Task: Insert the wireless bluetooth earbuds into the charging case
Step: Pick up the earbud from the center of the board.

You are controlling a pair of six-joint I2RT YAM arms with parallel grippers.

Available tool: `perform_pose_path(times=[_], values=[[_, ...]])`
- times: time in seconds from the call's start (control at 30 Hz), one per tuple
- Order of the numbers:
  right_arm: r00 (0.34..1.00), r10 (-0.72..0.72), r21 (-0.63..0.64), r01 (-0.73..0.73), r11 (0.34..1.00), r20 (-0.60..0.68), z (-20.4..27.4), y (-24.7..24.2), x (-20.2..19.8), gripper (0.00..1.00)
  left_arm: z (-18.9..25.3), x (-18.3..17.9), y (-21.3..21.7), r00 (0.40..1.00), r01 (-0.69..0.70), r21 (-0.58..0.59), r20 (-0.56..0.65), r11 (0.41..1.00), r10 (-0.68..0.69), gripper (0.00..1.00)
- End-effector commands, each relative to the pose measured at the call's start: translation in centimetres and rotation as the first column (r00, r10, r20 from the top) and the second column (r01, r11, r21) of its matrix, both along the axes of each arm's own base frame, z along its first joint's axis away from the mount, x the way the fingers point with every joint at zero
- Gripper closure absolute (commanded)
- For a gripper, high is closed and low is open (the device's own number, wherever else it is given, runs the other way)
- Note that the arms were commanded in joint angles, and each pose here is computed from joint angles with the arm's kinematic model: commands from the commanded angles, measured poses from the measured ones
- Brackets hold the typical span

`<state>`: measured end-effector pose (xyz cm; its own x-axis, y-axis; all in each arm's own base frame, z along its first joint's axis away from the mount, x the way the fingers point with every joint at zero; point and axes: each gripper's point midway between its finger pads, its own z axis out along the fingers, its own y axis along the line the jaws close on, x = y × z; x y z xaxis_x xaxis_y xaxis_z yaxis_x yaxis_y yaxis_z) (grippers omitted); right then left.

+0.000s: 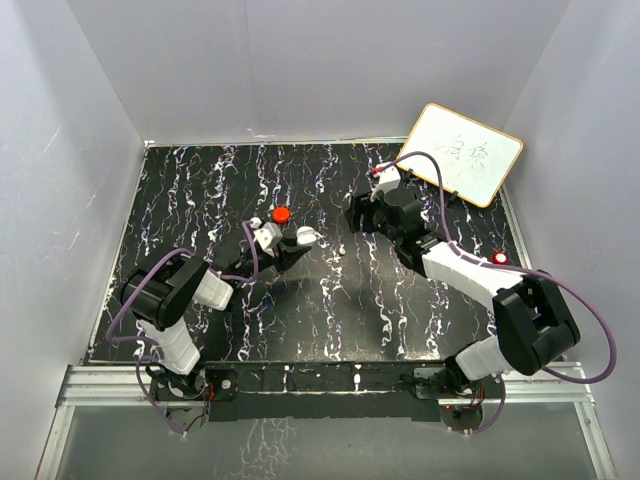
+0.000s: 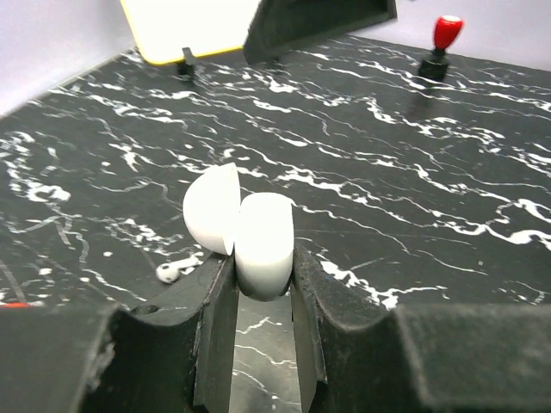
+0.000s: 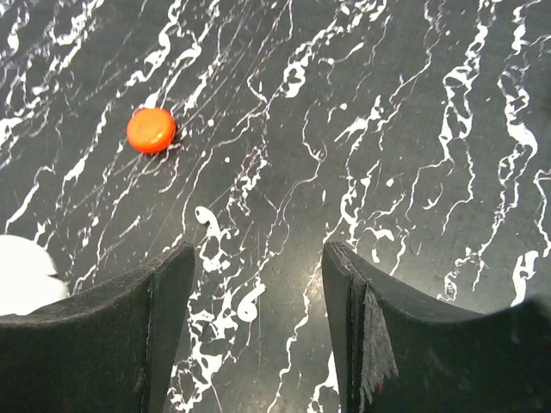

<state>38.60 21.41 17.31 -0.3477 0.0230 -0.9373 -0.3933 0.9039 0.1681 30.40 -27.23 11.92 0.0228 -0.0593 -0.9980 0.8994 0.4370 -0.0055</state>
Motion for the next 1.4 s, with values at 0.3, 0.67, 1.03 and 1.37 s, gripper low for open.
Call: perform_pose_path(times=[0.3, 0.67, 1.03, 1.37], values=[[0.968, 0.229, -0.051, -0.235, 0.971, -0.105, -3.2, 4.5, 1.2, 0.5, 9.8, 0.1, 2.9, 0.914, -0.14, -0.149, 0.36, 0.979, 0.186, 1.0], [0.941, 0.245, -0.005, -0.254, 0.967, -0.235, -7.9, 6.7, 2.9, 0.52, 10.6, -0.6, 2.8, 0.92, -0.112, -0.169, 0.356, 0.979, 0.166, 1.0], [0.957, 0.136, -0.076, -0.16, 0.984, -0.256, -8.0, 3.9, 2.0, 0.52, 11.1, -0.9, 2.8, 0.925, -0.101, -0.185, 0.344, 0.978, 0.161, 1.0], [0.96, 0.154, -0.066, -0.173, 0.983, -0.232, -7.2, 4.1, 2.0, 0.51, 10.9, -1.1, 2.6, 0.929, -0.083, -0.179, 0.342, 0.98, 0.141, 1.0]])
